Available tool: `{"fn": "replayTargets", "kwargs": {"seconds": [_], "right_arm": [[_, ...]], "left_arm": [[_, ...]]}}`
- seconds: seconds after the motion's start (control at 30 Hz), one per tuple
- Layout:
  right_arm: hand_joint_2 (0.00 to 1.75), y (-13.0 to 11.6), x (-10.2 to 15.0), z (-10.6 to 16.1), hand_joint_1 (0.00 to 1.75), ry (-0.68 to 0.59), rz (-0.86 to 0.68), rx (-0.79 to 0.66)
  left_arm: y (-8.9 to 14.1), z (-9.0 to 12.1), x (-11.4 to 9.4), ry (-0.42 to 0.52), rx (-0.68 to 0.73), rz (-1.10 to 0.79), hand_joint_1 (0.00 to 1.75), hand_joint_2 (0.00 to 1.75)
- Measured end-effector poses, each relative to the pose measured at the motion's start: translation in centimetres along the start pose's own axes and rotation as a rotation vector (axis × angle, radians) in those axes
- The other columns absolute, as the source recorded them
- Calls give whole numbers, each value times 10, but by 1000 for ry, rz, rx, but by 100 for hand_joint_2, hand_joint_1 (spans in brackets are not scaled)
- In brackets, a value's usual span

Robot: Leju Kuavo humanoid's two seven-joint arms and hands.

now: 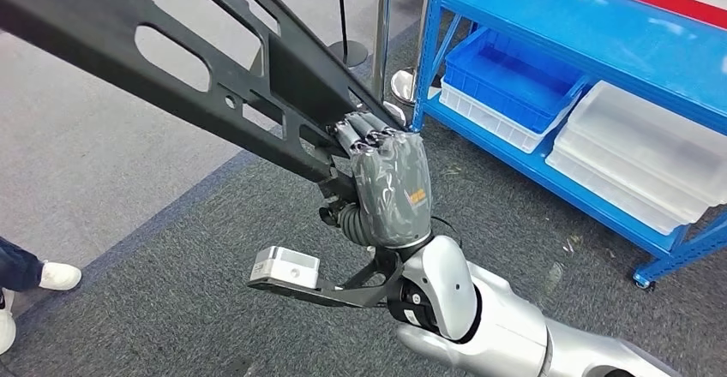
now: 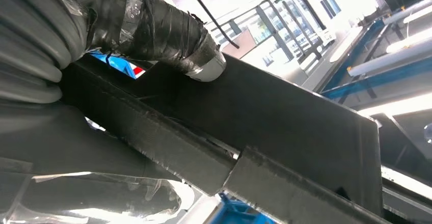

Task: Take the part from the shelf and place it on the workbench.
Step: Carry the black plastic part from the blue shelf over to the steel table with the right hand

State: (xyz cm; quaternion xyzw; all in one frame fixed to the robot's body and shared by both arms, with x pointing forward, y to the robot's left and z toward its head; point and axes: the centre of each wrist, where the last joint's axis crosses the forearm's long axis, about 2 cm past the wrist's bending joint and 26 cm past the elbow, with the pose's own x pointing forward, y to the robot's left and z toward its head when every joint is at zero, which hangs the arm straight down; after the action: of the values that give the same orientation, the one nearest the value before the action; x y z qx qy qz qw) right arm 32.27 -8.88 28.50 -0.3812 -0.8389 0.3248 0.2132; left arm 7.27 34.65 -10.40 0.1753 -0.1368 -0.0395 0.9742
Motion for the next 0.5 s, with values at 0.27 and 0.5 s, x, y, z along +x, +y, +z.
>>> {"fn": "replayTargets", "kwargs": {"seconds": [0.27, 0.5], "right_arm": [[175, -3, 1, -2, 175, -5, -5, -12], [175, -7, 1, -5, 175, -12, -2, -30]], "left_arm": [[0, 0, 1, -5, -2, -2, 0, 175], [0, 0, 2, -15, -1, 3, 0, 175]]}}
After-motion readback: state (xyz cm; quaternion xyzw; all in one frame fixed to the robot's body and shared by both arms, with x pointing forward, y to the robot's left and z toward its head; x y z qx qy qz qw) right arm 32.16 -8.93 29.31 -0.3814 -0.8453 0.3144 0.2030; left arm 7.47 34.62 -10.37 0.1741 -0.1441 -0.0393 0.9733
